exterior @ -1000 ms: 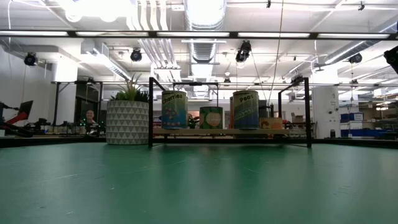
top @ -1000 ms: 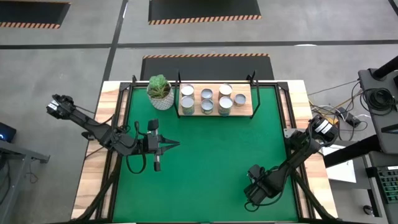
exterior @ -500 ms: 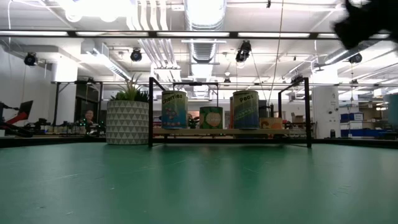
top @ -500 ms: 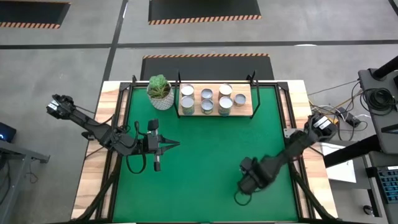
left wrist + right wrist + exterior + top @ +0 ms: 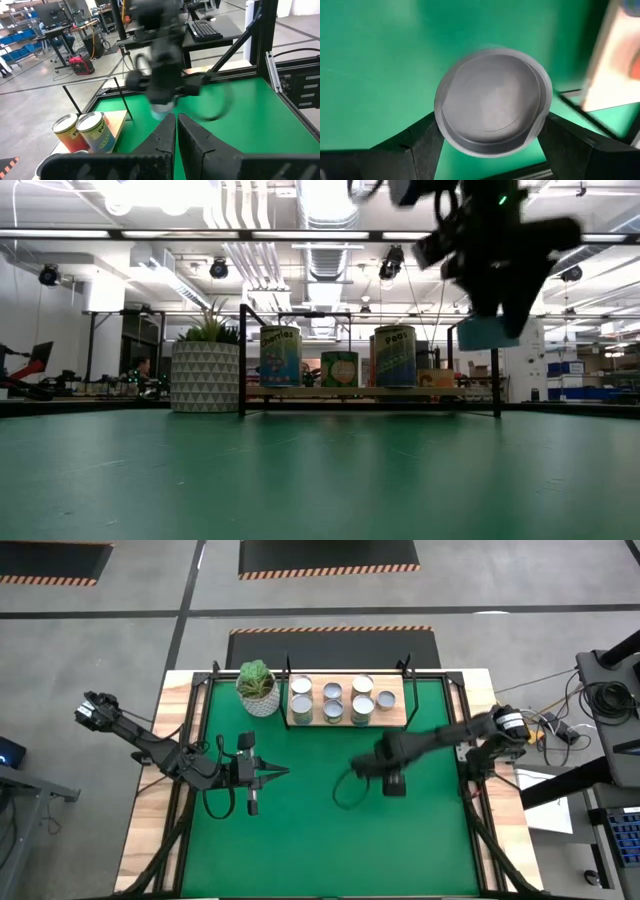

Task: Pick and place cans onto a shelf
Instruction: Put the canned salmon on the shelf

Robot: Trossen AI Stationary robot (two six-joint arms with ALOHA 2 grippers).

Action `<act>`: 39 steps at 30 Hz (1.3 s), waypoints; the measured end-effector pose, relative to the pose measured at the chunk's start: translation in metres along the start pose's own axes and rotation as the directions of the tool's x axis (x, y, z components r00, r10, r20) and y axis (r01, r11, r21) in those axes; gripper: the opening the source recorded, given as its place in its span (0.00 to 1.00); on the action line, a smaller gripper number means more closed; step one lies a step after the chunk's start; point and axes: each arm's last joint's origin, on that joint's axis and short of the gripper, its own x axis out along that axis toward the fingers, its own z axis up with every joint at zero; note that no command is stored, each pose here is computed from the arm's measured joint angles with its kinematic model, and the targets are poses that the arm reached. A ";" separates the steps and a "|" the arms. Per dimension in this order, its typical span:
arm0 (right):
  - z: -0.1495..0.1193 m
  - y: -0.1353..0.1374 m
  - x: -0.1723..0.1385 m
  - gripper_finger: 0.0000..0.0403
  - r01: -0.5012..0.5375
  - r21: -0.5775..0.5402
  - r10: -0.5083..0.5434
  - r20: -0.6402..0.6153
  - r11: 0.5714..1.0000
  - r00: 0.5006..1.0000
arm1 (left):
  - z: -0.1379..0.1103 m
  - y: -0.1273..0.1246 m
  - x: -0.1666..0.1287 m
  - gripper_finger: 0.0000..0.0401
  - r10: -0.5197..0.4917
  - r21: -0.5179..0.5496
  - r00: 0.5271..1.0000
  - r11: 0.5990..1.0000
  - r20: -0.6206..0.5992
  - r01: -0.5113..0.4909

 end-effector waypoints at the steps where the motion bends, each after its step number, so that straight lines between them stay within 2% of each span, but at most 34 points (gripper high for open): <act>1: 0.001 -0.012 0.003 0.68 -0.004 -0.008 0.004 -0.008 1.000 1.000 | 0.000 0.000 0.000 0.00 0.000 0.000 1.000 1.000 -0.001 0.000; 3: 0.001 -0.036 0.007 0.68 -0.012 -0.006 0.012 -0.007 1.000 1.000 | 0.000 0.000 0.000 0.00 0.000 0.000 1.000 1.000 0.000 0.000; 8: -0.004 -0.091 0.015 0.68 0.004 0.079 -0.006 0.032 0.997 0.999 | 0.000 0.000 0.000 0.00 0.001 0.029 1.000 1.000 0.002 -0.002; 12: -0.009 -0.118 0.020 0.68 -0.008 0.102 0.001 0.070 0.995 0.998 | 0.003 0.001 0.000 0.00 0.009 0.068 1.000 0.998 0.020 -0.010; 15: -0.012 -0.132 0.024 0.69 -0.005 0.092 -0.001 0.071 0.996 0.997 | 0.005 0.002 -0.001 0.00 0.053 0.086 0.998 0.995 0.024 -0.055; 22: -0.008 -0.152 0.032 0.69 0.010 0.095 -0.022 0.124 0.995 0.992 | 0.004 0.006 -0.001 0.00 0.160 0.133 0.987 0.978 0.001 -0.159; 26: -0.012 -0.157 0.038 0.69 0.006 0.107 -0.017 0.104 0.994 0.994 | 0.003 0.006 -0.001 0.00 0.193 0.143 0.981 0.971 -0.007 -0.190; 39: -0.008 -0.161 0.060 0.69 0.008 0.125 -0.022 0.110 0.992 0.994 | 0.004 0.008 -0.002 0.00 0.207 0.176 0.978 0.963 -0.006 -0.203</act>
